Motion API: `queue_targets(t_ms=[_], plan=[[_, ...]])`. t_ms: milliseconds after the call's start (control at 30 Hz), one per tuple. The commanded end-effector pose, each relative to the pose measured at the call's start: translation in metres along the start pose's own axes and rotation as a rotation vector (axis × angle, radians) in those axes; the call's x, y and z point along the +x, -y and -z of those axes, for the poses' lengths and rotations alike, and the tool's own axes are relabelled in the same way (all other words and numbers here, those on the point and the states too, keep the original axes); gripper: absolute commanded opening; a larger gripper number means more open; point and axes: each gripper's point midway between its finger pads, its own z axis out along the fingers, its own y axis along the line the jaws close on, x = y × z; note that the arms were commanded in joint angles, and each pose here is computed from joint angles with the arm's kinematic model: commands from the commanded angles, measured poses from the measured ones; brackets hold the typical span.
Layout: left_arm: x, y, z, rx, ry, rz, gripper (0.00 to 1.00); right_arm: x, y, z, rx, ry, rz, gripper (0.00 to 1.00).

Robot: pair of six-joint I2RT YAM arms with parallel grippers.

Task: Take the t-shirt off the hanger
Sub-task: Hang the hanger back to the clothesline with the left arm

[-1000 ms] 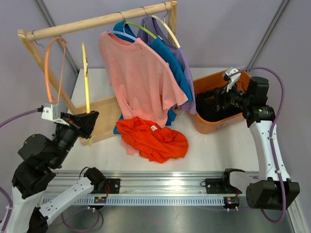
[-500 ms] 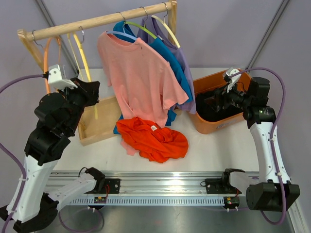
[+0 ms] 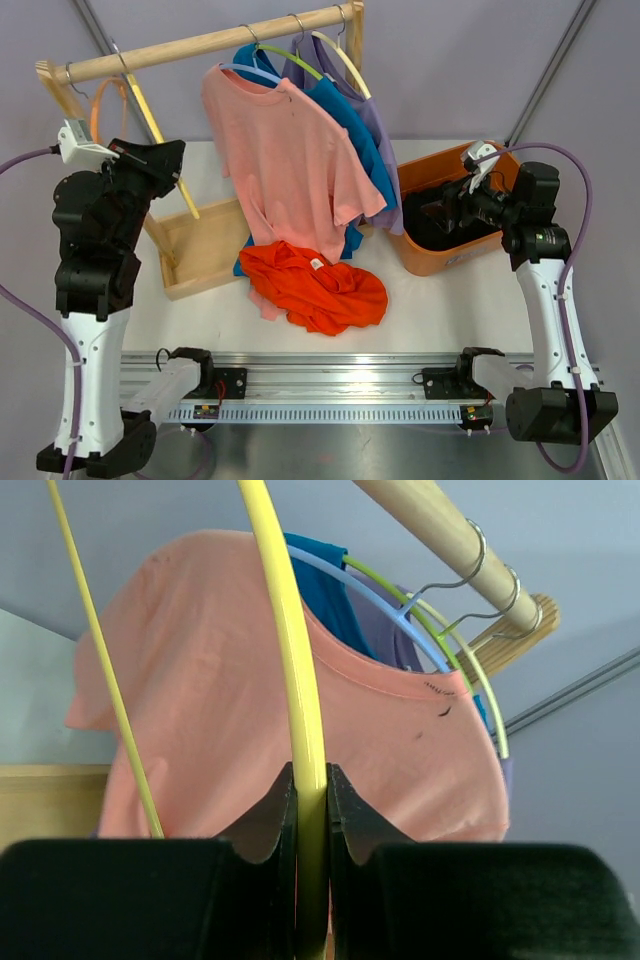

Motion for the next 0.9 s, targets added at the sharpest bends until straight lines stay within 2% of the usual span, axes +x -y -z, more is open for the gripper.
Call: queue_targets(t_ms=[0,167,600,733,833,867], plan=[[-0.027,0.030,-0.003,0.153,0.054,0.158,0.00,-0.014,-0.007,0.005,-0.016,0.048,0.027,0.77],[-0.031,0.006,-0.022,0.163,0.035,0.296,0.00,-0.021,-0.013,0.008,-0.029,0.068,0.027,0.77],[-0.026,-0.017,-0.013,0.082,0.055,0.326,0.00,-0.022,-0.016,0.009,-0.044,0.074,0.030,0.77],[-0.026,-0.024,-0.005,0.053,0.082,0.323,0.14,-0.023,-0.017,0.008,-0.052,0.079,0.034,0.77],[-0.027,-0.024,0.000,0.047,0.092,0.320,0.18,-0.023,-0.018,0.008,-0.063,0.082,0.033,0.77],[-0.028,-0.024,0.001,0.046,0.097,0.320,0.27,-0.023,-0.019,0.008,-0.065,0.082,0.031,0.77]])
